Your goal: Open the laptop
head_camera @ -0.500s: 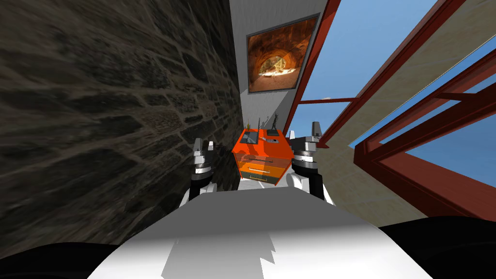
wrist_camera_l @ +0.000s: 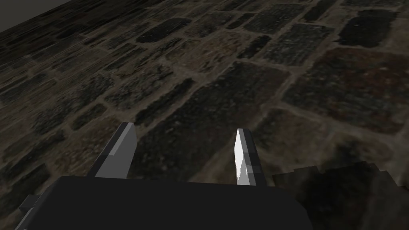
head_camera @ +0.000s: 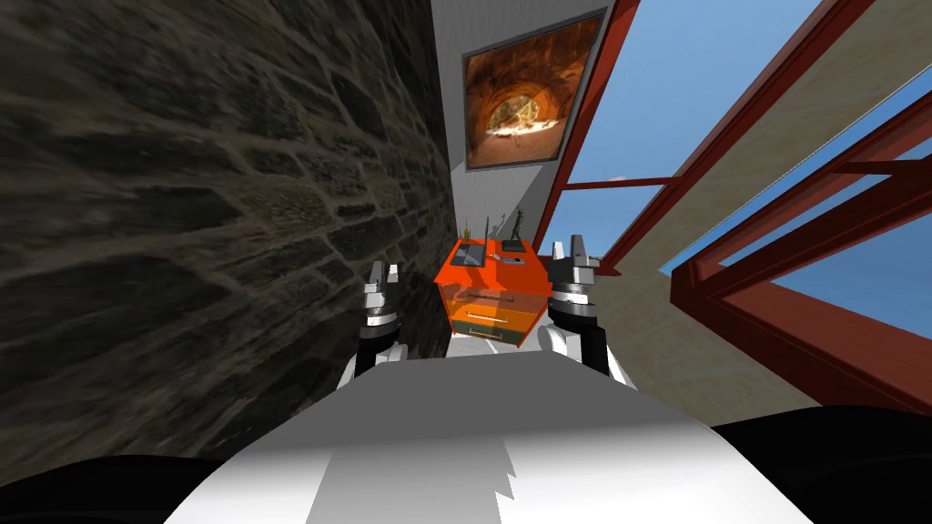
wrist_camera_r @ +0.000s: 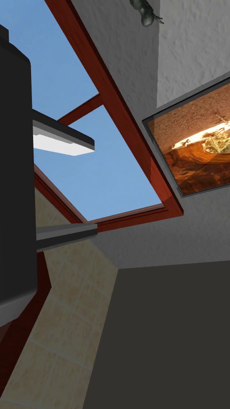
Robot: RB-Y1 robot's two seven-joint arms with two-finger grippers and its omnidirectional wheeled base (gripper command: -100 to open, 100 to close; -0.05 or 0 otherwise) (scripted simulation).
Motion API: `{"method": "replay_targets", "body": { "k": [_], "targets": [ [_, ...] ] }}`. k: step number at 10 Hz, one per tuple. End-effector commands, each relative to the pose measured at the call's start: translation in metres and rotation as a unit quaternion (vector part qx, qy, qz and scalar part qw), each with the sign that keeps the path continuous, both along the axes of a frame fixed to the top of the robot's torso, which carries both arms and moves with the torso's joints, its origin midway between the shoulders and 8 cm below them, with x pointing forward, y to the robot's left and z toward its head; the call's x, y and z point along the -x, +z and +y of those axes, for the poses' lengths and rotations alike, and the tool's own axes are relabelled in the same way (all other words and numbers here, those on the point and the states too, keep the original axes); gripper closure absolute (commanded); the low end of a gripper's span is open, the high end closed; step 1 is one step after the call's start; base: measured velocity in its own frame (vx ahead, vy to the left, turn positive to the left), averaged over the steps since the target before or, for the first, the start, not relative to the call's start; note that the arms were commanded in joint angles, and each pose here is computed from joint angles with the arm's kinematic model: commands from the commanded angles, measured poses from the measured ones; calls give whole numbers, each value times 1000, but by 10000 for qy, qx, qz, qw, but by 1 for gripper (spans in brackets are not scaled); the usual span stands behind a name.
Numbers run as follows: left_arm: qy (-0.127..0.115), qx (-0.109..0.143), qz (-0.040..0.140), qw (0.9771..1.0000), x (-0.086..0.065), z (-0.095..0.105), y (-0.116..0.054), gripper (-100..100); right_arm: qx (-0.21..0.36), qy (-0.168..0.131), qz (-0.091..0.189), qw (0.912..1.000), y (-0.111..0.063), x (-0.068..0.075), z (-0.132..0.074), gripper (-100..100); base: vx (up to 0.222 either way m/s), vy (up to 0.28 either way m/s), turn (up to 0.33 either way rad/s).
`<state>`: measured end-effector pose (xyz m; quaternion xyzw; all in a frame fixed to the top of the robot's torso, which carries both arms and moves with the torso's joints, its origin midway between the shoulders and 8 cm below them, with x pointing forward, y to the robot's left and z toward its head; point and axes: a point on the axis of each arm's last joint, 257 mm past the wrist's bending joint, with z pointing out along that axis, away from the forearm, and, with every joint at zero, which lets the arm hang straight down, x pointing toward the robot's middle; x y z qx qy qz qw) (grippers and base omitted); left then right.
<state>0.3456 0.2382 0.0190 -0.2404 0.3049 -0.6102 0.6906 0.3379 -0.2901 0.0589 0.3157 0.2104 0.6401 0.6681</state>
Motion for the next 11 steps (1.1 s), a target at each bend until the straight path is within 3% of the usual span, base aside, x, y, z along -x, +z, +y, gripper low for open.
{"method": "replay_targets", "body": {
  "k": [1,4,5,11],
  "targets": [
    [0,0,0,10000,0,0,0,0,0,0,0,10000,0,0,0,0,0,0,0],
    [0,0,-1,10000,0,0,0,0,0,0,-1,10000,0,0,0,0,0,0,0],
    [-74,-126,112,9998,-7,-1,-5,-100,0,0,-1,10000,0,0,0,0,1,-30,-51],
    [-225,-476,653,9965,-43,3,-28,-100,-2,0,3,10000,0,0,0,0,-8,-83,-69]
  ]
}}
